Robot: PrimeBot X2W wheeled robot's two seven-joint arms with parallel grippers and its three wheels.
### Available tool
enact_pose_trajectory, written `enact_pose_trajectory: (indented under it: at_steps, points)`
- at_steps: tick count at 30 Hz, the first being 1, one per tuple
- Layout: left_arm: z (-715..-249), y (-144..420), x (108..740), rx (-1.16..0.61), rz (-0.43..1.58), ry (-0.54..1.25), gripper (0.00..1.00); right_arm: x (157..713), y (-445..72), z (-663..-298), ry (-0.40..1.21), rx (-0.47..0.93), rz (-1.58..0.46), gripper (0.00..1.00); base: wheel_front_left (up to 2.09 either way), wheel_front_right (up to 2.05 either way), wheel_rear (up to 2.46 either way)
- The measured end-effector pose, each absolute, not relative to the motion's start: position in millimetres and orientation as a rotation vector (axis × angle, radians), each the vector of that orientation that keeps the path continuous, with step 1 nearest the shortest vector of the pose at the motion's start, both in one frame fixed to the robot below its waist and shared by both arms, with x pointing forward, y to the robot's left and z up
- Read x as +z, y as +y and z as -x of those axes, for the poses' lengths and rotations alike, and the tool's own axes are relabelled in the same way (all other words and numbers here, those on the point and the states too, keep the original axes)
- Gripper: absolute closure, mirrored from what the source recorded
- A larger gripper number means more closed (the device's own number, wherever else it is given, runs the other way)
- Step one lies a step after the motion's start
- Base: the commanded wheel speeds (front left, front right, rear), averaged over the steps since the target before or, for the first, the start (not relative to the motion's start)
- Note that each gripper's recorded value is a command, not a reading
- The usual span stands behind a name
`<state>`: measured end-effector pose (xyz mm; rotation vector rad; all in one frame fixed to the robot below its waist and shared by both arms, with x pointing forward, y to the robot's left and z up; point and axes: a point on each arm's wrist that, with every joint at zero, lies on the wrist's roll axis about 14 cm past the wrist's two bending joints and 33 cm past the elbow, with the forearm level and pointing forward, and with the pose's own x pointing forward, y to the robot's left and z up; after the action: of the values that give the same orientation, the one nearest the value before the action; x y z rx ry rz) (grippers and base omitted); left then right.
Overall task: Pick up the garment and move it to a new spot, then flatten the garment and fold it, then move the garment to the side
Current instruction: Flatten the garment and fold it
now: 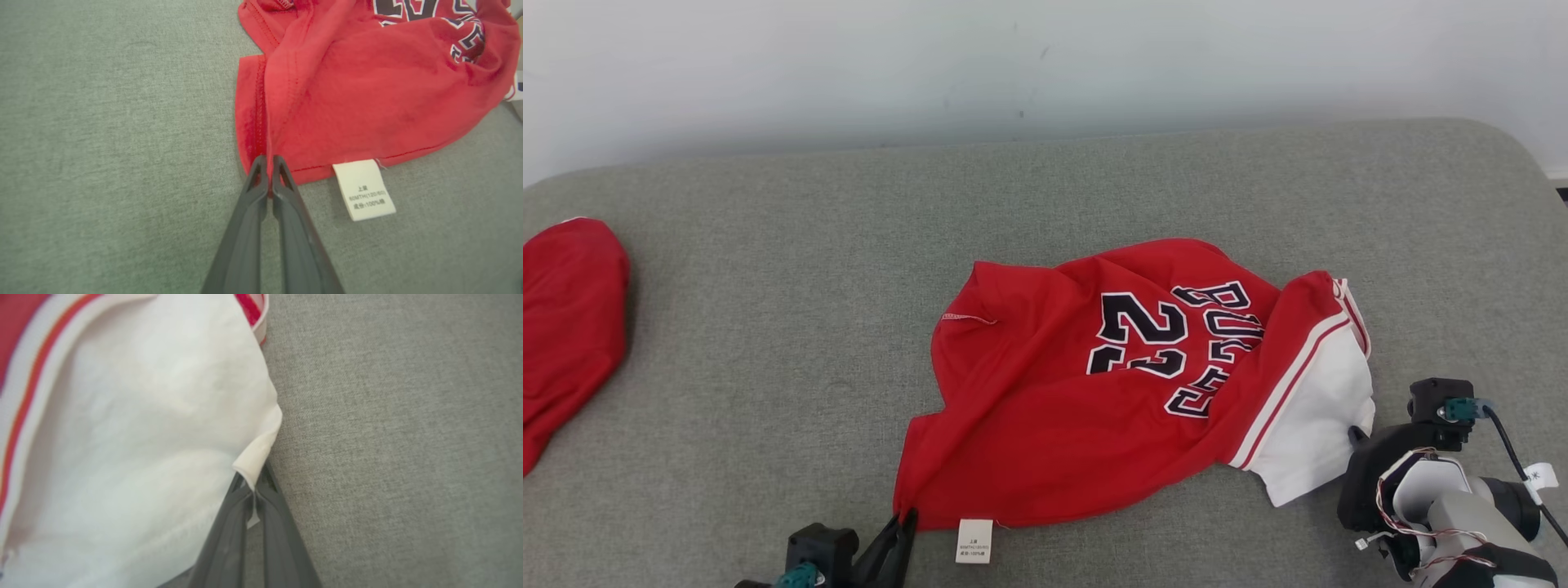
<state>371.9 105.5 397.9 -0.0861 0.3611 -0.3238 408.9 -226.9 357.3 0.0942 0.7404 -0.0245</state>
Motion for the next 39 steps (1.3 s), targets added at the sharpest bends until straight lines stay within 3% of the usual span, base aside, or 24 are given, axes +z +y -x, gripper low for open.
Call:
enact_pose_trajectory:
  at_steps: [4, 8, 13, 18, 22, 27, 39]
  points:
    - [-374.5, 106.4, 405.4, -0.308, 0.126, 0.335, 1.00, 362.6, -225.9, -411.3, 0.695, -0.039, -0.150, 1.00, 0.00, 0.00, 0.00]
    - [-382.2, 104.8, 425.3, -0.275, 0.252, 0.282, 1.00, 383.7, -219.3, -424.0, 0.570, -0.082, -0.343, 1.00, 0.00, 0.00, 0.00]
    - [-397.7, 96.3, 466.0, -0.281, 0.448, 0.202, 1.00, 458.0, -211.9, -458.3, 0.322, -0.032, -0.540, 1.00, 0.00, 0.00, 0.00]
    - [-421.1, 79.7, 502.1, -0.350, 0.612, 0.183, 1.00, 510.0, -202.9, -473.7, 0.218, 0.061, -0.624, 1.00, 0.00, 0.00, 0.00]
    - [-455.5, 71.6, 531.8, -0.408, 0.758, 0.207, 1.00, 554.6, -191.1, -499.2, 0.168, 0.155, -0.631, 1.00, 0.00, 0.00, 0.00]
    - [-513.9, 80.2, 573.1, -0.420, 0.797, 0.191, 1.00, 604.1, -186.0, -540.4, 0.111, 0.216, -0.577, 1.00, 0.00, 0.00, 0.00]
    - [-653.0, 125.6, 661.2, -0.292, 0.784, -0.120, 1.00, 711.9, -196.7, -647.1, -0.219, 0.186, -0.585, 1.00, 0.00, 0.00, 0.00]
